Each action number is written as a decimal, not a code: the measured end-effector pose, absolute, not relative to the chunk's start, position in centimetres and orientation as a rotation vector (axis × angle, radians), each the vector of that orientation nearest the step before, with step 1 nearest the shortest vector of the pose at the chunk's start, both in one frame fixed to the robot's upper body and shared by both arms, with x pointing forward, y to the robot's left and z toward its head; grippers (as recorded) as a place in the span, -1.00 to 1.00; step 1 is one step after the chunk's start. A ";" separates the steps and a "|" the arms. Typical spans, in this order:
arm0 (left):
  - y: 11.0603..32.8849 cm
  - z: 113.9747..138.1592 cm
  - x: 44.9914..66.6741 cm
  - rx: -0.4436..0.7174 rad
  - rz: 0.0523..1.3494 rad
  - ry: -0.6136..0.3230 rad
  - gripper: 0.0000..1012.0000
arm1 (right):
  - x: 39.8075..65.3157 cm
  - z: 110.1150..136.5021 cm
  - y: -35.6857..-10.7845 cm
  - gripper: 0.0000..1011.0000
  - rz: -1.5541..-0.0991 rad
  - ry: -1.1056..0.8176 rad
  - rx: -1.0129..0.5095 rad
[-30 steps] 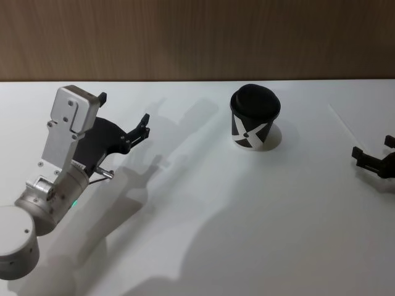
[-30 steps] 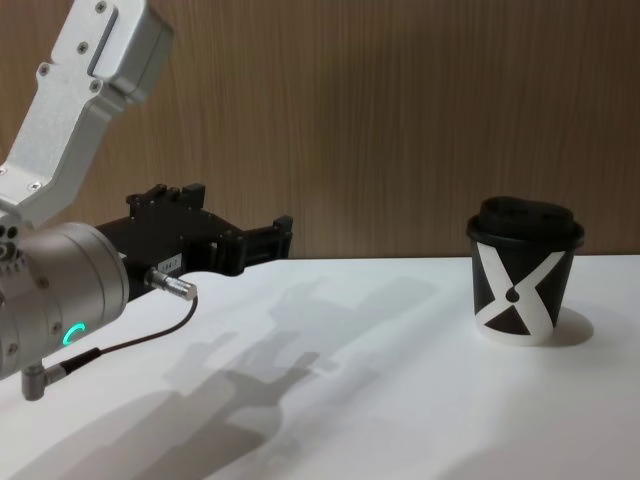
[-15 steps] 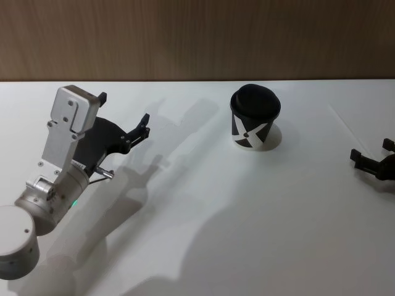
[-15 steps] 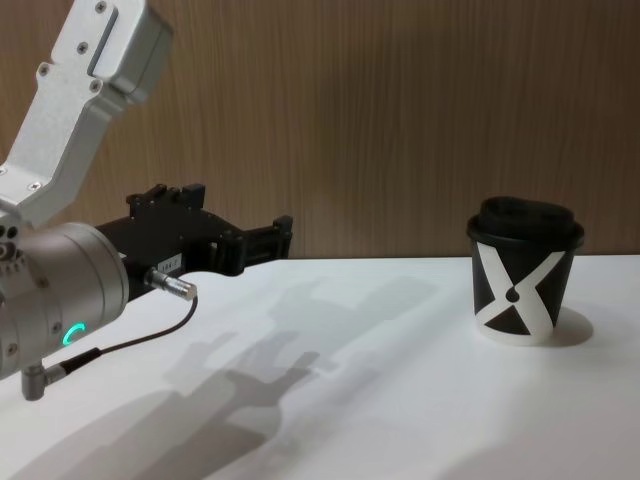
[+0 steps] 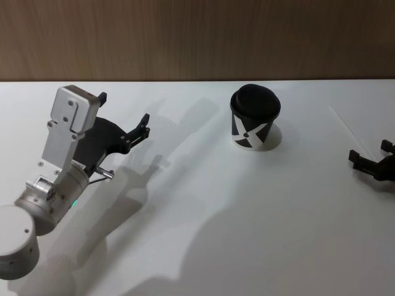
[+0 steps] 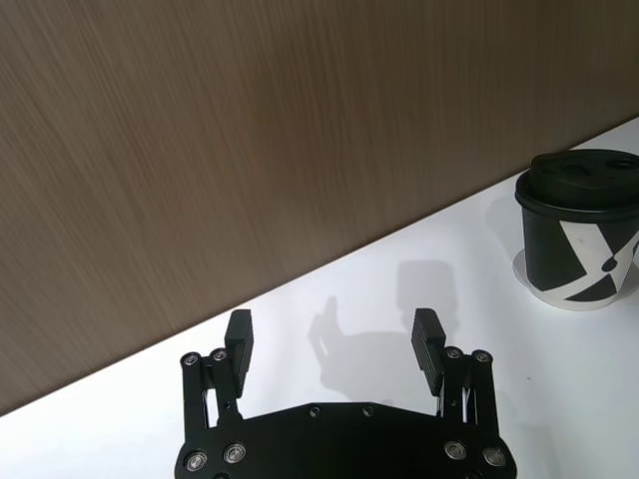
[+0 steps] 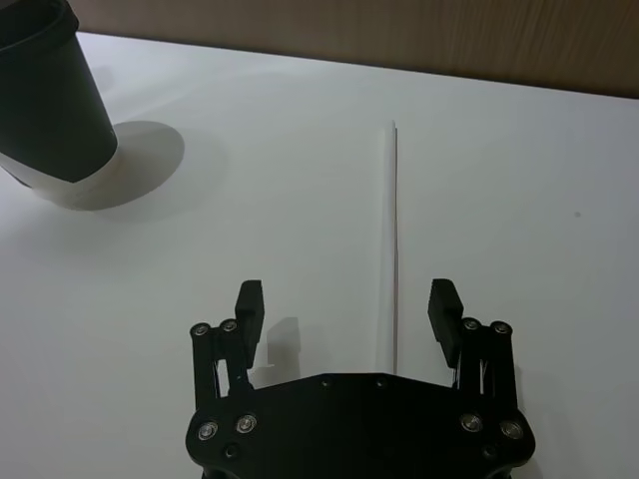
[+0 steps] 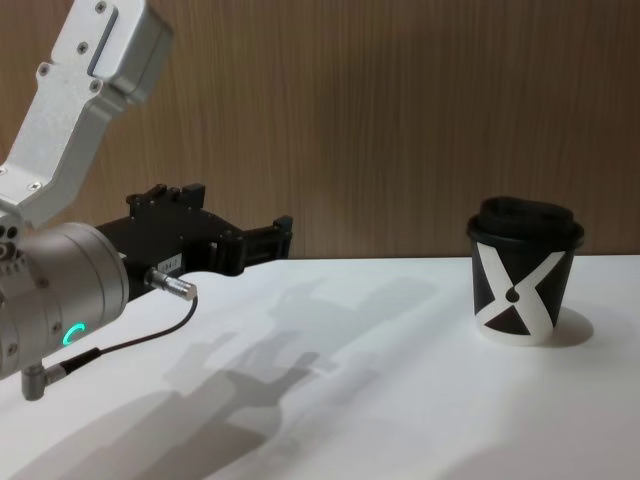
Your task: Pick up the straw with one hand, pass it to the other hand, and insert it into the cup.
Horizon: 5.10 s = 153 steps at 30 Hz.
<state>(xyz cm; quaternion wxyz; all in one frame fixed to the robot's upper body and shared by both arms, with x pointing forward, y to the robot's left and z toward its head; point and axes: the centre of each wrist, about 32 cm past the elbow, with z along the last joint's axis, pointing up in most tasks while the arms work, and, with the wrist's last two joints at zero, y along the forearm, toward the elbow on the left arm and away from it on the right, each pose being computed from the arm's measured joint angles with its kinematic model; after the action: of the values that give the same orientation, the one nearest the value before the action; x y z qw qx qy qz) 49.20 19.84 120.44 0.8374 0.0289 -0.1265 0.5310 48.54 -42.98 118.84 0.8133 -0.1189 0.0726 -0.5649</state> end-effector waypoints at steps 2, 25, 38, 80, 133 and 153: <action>19.8 120.4 49.2 0.061 1.124 -0.268 0.98 | 48.6 118.8 -43.0 0.98 -1.206 0.157 -0.255; 19.8 120.4 49.2 0.061 1.124 -0.268 0.98 | 48.7 118.6 -42.8 0.98 -1.211 0.178 -0.257; 19.8 120.4 49.2 0.061 1.124 -0.267 0.98 | 48.9 118.4 -42.7 0.98 -1.212 0.189 -0.255; 19.8 120.4 49.2 0.061 1.124 -0.268 0.98 | 49.0 118.3 -42.6 -0.12 -1.214 0.200 -0.253; 19.8 120.4 49.2 0.061 1.124 -0.268 0.98 | 46.8 124.2 -40.9 -1.00 -1.117 -0.201 -0.177; 19.8 120.4 49.2 0.061 1.124 -0.268 0.98 | 47.0 127.5 -40.2 -1.00 -0.857 -0.244 -0.135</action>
<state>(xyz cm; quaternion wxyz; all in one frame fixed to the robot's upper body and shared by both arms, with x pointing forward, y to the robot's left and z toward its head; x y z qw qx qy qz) 49.20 19.84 120.44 0.8373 0.0289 -0.1265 0.5311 47.02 -40.20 127.47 0.9002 -0.0653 -0.1181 -0.4140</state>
